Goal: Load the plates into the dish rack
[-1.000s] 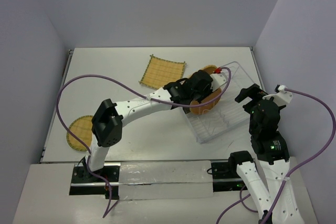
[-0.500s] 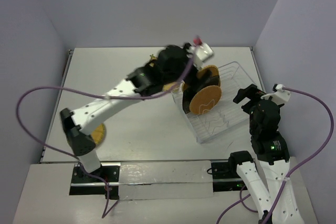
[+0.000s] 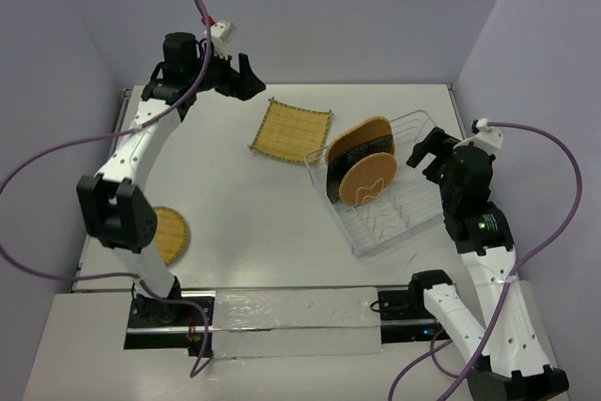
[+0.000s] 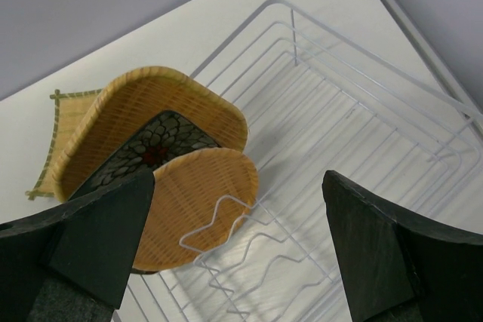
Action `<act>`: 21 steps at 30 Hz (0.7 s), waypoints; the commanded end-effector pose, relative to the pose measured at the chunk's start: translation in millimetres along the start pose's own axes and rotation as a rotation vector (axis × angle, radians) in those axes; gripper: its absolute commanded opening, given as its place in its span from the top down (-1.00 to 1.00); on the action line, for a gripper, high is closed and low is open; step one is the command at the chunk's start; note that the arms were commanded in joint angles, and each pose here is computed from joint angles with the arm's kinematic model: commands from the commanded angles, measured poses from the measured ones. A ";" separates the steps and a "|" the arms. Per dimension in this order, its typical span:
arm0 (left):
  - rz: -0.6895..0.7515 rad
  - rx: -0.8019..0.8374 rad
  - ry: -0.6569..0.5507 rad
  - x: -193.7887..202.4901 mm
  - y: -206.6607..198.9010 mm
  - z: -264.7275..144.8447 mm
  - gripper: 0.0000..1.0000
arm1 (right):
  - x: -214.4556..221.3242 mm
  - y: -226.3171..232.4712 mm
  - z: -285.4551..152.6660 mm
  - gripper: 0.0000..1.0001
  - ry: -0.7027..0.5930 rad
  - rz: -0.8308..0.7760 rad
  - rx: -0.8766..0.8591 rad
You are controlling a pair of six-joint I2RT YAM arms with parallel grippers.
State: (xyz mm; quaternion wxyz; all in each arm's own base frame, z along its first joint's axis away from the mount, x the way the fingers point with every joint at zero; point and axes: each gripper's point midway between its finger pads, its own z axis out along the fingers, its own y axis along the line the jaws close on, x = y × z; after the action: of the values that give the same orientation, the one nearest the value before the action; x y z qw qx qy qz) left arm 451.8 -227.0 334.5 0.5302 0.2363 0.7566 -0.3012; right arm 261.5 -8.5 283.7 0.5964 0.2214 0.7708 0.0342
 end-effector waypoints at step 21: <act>-0.477 0.128 0.388 200.5 124.7 111.6 -0.99 | -24.6 11.4 12.2 -0.99 -0.049 0.034 0.010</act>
State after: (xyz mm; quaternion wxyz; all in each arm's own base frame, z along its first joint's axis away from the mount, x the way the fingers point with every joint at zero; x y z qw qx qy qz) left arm 550.5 -203.1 98.0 0.2990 0.1516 0.8580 -0.3893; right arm 277.6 -8.8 290.8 0.5937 0.2305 0.7704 0.0301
